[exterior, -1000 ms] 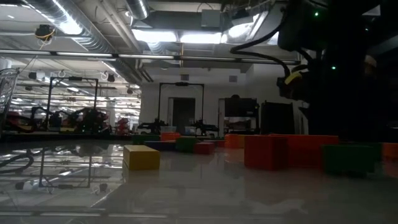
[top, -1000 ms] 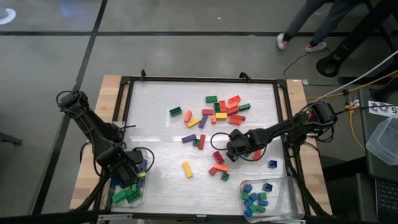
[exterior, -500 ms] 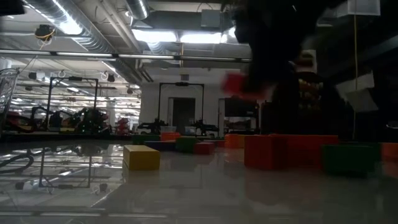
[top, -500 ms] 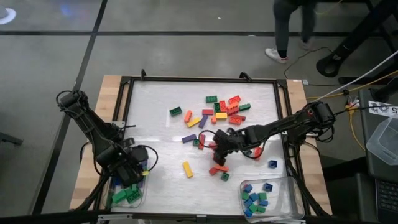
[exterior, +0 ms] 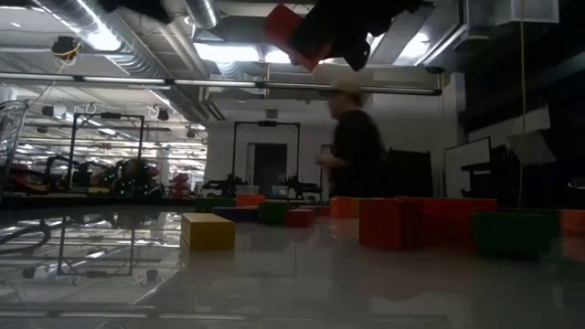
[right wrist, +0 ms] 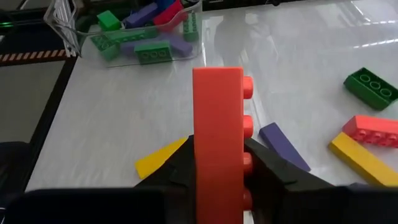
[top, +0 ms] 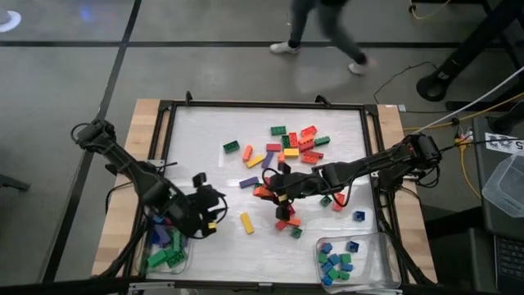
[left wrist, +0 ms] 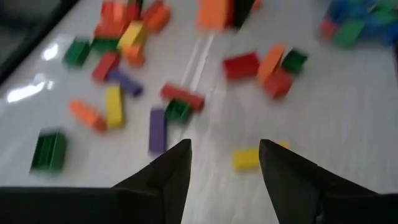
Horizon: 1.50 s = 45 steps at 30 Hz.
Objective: Sort blocks by size
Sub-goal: Put the large orange game piece into the left transparent bin
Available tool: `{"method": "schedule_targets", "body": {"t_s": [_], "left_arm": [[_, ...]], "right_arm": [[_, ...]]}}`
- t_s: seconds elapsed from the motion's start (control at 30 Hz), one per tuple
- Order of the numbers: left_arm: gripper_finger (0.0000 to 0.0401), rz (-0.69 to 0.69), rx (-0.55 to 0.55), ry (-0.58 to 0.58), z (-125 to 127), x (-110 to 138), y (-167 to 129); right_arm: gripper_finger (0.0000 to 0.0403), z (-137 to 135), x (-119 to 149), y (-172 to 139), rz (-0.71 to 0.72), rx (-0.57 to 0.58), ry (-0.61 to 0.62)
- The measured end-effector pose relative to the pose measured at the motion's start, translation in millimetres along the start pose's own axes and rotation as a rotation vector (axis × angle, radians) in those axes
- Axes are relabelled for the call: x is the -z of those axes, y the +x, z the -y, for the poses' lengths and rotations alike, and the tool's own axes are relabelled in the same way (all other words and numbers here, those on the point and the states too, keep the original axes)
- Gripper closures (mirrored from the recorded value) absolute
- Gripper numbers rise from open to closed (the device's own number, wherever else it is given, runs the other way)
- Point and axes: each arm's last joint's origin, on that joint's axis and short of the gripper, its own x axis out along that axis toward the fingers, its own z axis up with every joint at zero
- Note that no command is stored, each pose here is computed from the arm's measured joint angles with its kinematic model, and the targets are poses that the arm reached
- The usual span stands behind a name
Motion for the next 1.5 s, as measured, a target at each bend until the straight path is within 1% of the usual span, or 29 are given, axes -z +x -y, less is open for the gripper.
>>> {"method": "schedule_targets", "body": {"t_s": [0.13,0.27,0.43,0.6,0.73,0.9,1.07,1.23,1.5], "left_arm": [[0.0226,0.082,0.017,0.048,-2,-16,8],[0.0226,0.127,0.032,0.086,-6,-28,15],[0.0226,0.16,0.097,0.137,-8,-38,19],[0.0219,0.197,0.12,0.182,-8,-44,20],[0.0196,0.201,0.11,0.143,-12,-46,23],[0.017,0.184,0.084,0.1,-11,-47,38],[0.0166,0.141,0.052,0.186,-7,-41,59],[0.0166,0.116,0.037,0.25,-4,-37,69],[0.0166,0.143,0.035,0.182,-8,-43,72]], "right_arm": [[0.031,-1,0,0,-0.002,-0.017,-0.026],[0.0309,-2,-2,0,0.018,-0.056,-0.072],[0.0308,-3,-5,0,0.045,-0.075,-0.162],[0.0308,-4,-7,0,0.07,-0.077,-0.199],[0.0307,-4,-8,0,0.08,-0.077,-0.219],[0.0307,-4,-8,0,0.082,-0.077,-0.219],[0.0306,-4,-9,-1,0.091,-0.078,-0.218],[0.0306,-4,-9,-1,0.09,-0.078,-0.218],[0.0306,-4,-9,-1,0.089,-0.078,-0.219]]}}
